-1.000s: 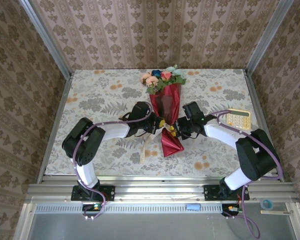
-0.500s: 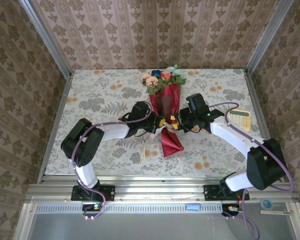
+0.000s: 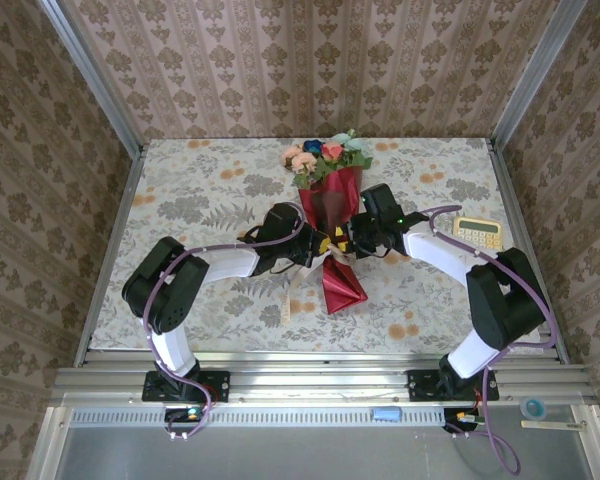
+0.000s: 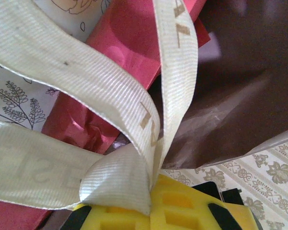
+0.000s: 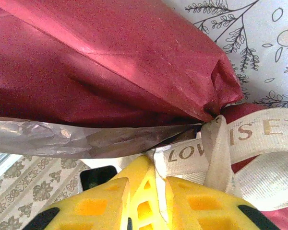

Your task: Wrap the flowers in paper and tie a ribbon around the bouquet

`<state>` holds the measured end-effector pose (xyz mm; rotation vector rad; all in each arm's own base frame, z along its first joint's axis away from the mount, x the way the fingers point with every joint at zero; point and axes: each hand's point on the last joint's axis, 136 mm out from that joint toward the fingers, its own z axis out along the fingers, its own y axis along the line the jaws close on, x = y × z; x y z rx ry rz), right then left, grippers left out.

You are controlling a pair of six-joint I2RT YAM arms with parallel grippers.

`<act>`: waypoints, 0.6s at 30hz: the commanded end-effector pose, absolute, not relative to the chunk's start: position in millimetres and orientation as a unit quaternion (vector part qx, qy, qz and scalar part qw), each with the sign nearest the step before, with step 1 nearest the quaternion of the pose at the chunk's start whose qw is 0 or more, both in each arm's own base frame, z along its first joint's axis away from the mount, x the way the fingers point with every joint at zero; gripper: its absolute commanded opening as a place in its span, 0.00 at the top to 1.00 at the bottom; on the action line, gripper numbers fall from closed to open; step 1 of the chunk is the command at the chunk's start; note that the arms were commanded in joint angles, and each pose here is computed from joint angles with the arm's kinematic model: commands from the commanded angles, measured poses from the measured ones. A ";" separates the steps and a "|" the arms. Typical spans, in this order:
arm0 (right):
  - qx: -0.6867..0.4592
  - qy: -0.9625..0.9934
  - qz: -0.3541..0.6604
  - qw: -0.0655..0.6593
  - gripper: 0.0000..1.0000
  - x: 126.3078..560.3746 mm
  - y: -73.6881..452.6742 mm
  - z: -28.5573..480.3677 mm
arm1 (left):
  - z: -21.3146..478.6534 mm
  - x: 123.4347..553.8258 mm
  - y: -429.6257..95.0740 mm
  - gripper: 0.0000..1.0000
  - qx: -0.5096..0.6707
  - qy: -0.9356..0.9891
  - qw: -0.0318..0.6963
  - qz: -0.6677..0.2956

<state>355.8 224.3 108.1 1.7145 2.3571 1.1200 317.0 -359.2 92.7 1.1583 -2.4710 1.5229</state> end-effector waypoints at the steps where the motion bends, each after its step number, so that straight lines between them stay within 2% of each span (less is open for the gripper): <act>1: 0.564 0.743 0.359 0.001 0.72 353.5 229.4 106.5 | 107.8 317.4 -360.7 1.00 0.361 -0.783 -0.007 0.506; 8: 0.579 0.737 0.349 -0.008 0.67 345.7 226.5 88.7 | 108.8 316.9 -360.1 1.00 0.362 -0.781 -0.009 0.508; 18: 0.583 0.734 0.348 -0.012 0.66 355.7 230.1 79.5 | 113.2 315.6 -360.2 1.00 0.359 -0.779 -0.012 0.514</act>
